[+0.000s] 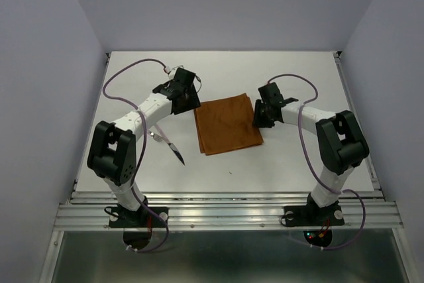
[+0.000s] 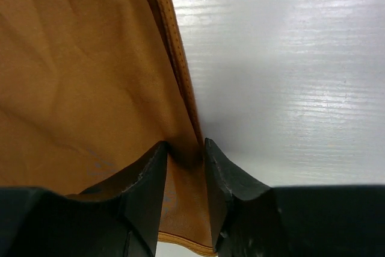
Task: Fold the napkin into a case and place the utensils inside
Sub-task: Move the lower triangle-folded napkin to the center of the board.
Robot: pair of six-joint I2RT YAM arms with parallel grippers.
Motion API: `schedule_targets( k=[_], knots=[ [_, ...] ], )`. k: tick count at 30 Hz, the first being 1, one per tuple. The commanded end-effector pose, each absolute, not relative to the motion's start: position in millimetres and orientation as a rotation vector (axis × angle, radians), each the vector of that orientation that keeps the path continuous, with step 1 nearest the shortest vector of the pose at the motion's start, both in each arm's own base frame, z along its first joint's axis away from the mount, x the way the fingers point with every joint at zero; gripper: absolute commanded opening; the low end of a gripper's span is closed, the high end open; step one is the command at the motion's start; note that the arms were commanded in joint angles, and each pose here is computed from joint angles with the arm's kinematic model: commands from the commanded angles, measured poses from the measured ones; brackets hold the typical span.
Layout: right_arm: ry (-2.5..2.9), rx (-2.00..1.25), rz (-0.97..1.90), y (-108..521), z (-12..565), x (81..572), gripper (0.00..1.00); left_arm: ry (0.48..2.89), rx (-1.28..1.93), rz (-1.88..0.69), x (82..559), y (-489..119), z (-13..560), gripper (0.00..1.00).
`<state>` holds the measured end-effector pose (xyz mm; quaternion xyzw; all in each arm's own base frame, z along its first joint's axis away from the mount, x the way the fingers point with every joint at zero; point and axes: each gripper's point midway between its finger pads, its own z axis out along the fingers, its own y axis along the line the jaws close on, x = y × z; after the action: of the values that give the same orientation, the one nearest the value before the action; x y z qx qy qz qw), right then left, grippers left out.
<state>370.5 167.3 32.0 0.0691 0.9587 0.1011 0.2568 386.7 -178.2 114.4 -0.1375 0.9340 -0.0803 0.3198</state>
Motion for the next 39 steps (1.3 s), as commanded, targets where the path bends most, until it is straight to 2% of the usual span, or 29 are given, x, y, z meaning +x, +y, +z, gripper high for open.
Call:
schedule_targets(
  k=[1, 2, 5, 9, 11, 12, 14, 20, 24, 29, 31, 34, 39],
  knots=[
    [2.552, 0.2, 0.321, 170, 37, 373, 0.31, 2.428, -0.351, -0.237, 385, -170, 120, 0.64],
    [2.556, 0.206, 0.327, 170, 36, 369, 0.24, 2.426, -0.352, -0.243, 385, -171, 119, 0.64],
    [2.577, 0.218, 0.352, 166, 32, 348, 0.13, 2.44, -0.351, -0.264, 378, -171, 114, 0.64],
    [2.618, 0.224, 0.413, 162, 26, 310, 0.06, 2.476, -0.354, -0.302, 359, -171, 103, 0.64],
    [2.632, 0.232, 0.431, 155, 25, 286, 0.06, 2.49, -0.358, -0.327, 344, -169, 101, 0.64],
    [2.638, 0.227, 0.441, 154, 26, 278, 0.09, 2.477, -0.361, -0.356, 339, -170, 108, 0.64],
    [2.629, 0.23, 0.431, 147, 31, 267, 0.27, 2.49, -0.364, -0.363, 328, -167, 102, 0.64],
    [2.552, 0.236, 0.381, 141, 59, 289, 0.47, 2.49, -0.313, -0.425, 325, -177, 106, 0.65],
    [2.506, 0.27, 0.385, 140, 76, 322, 0.48, 2.526, -0.222, -0.468, 343, -200, 95, 0.64],
    [2.468, 0.321, 0.334, 132, 82, 362, 0.44, 2.503, -0.175, -0.496, 376, -219, 93, 0.47],
    [2.461, 0.339, 0.32, 128, 83, 370, 0.44, 2.513, -0.171, -0.501, 384, -225, 86, 0.37],
    [2.468, 0.353, 0.31, 126, 79, 379, 0.42, 2.528, -0.165, -0.499, 398, -233, 76, 0.27],
    [2.48, 0.362, 0.26, 121, 70, 392, 0.43, 2.541, -0.13, -0.56, 413, -252, 63, 0.22]
  ],
)
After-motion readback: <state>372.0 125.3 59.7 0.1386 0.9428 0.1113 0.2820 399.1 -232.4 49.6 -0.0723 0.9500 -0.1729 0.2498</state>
